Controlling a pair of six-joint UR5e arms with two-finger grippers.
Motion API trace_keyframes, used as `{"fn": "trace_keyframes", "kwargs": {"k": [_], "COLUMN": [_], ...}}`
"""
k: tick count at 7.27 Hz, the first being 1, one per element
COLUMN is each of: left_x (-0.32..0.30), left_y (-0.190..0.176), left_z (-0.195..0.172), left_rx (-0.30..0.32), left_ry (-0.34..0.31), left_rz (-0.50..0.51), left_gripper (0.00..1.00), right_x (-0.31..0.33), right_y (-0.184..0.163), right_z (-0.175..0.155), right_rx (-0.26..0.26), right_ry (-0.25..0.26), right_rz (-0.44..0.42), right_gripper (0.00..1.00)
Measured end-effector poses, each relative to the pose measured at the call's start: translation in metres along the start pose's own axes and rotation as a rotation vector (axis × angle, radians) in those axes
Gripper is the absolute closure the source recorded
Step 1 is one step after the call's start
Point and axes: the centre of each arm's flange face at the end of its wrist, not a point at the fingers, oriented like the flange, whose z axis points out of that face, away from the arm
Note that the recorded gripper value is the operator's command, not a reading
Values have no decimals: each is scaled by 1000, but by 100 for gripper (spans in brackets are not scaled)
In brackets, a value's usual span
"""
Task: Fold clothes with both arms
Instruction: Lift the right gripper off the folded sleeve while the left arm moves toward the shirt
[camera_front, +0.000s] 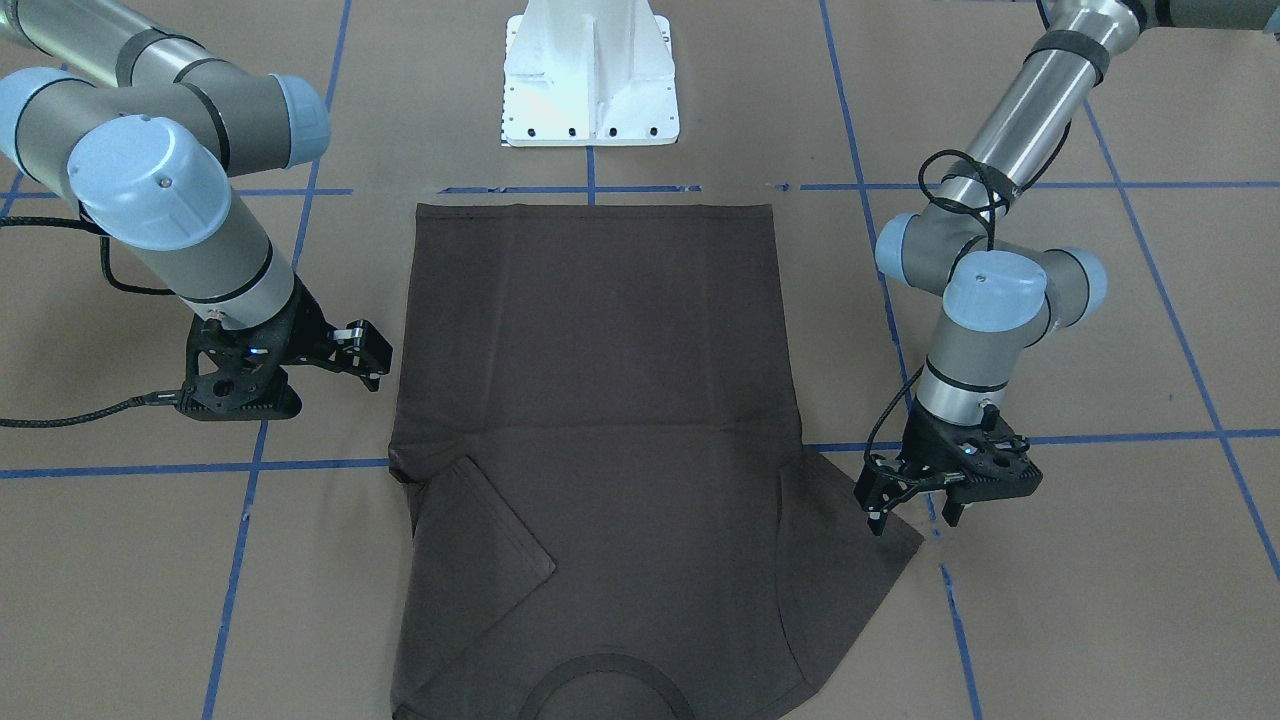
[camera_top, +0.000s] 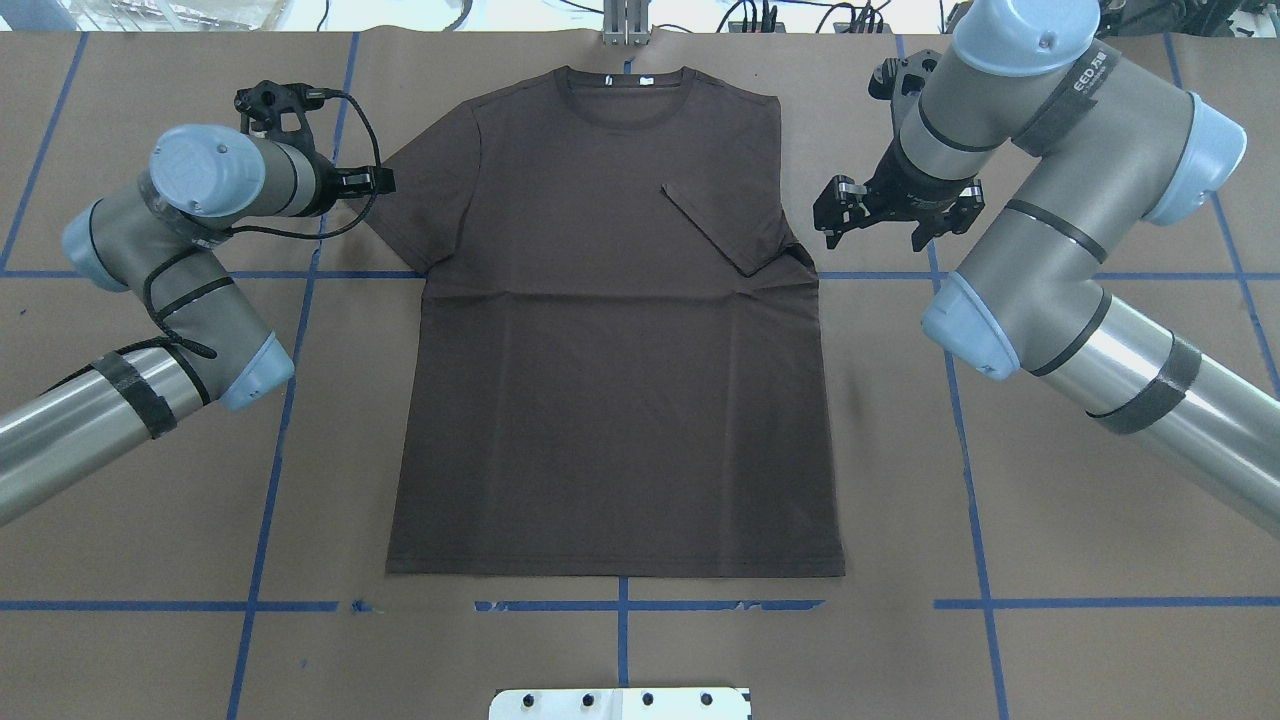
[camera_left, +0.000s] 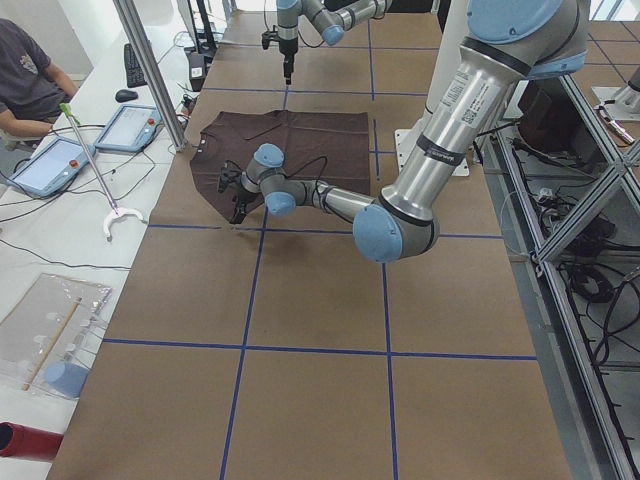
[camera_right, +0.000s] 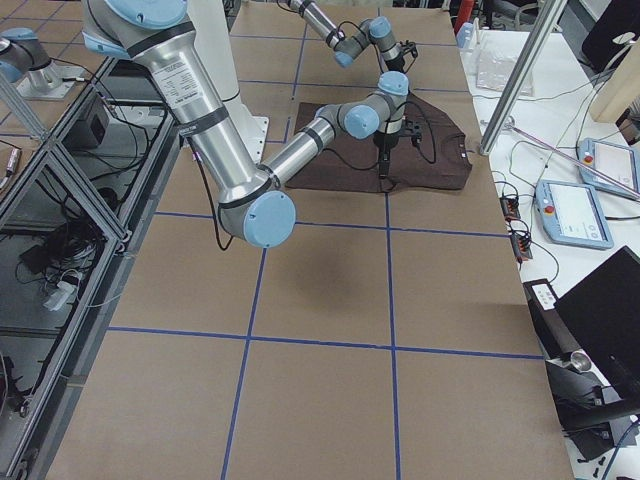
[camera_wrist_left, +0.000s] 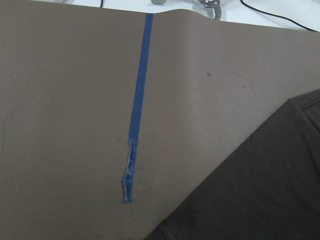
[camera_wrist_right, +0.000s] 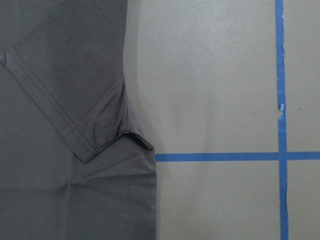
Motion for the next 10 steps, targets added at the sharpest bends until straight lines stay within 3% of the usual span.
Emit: {"fn": "trace_keyframes", "kwargs": {"k": [4,6,9,10], "left_x": [0,-3,-4,-4], "left_y": [1,2,3,2], "left_z": [14,17,18,18], "left_rx": [3,0,-1,0], "left_ry": [-25,-33,-35,-35], "left_rz": [1,1,1,1], "left_gripper": [7,18,73,75], "right_x": [-4,-6,-7,-8], "right_y": [-1,0,2,2], "right_z": [-2,-1,-1,-1], "right_rx": [3,2,1,0], "right_ry": [-4,-5,-7,-8], "right_rz": [-2,7,10,10], "right_gripper": [0,0,0,0]}}
